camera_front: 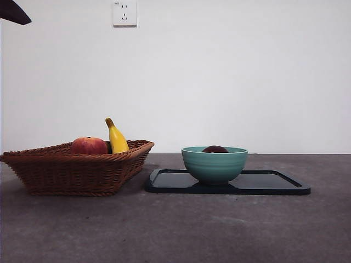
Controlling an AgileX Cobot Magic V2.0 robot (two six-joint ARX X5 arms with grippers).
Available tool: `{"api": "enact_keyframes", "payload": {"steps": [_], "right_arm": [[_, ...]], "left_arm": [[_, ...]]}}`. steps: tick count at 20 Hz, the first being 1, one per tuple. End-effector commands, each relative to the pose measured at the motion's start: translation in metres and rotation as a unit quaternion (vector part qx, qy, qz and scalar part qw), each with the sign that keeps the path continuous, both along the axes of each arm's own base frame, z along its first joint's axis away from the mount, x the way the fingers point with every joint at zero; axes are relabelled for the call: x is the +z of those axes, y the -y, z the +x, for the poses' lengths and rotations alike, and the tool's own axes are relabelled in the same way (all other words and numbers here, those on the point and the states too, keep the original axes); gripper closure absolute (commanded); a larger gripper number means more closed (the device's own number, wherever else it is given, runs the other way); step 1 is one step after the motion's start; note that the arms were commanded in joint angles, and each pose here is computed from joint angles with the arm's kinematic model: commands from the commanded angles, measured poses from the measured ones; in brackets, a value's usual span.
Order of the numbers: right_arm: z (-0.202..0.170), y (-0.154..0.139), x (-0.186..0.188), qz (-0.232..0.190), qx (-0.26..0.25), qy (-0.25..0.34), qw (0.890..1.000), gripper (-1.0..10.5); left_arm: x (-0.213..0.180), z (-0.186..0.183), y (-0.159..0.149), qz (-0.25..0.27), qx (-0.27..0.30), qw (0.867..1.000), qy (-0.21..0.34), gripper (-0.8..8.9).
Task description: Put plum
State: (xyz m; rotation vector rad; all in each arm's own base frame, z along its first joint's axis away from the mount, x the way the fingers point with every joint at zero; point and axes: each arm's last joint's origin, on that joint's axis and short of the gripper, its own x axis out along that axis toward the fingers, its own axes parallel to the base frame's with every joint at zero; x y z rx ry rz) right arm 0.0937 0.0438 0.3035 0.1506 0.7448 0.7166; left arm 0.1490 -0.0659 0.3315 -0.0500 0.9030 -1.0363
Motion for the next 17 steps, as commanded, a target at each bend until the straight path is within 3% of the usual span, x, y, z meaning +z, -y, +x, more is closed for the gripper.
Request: {"api": "enact_keyframes", "payload": {"steps": [1,17], "right_arm": [[0.0002,-0.0008,0.0030,0.001,0.008,0.010,1.000,6.8],[0.0004,-0.0009,0.0029,0.001,0.008,0.009,1.000,6.8]], "left_arm": [[0.0018,0.0010,0.0011,-0.001,-0.009,1.000,0.010,4.40],[0.0035,0.0033,0.0020,-0.009,0.001,1.000,0.013,4.42]]}}
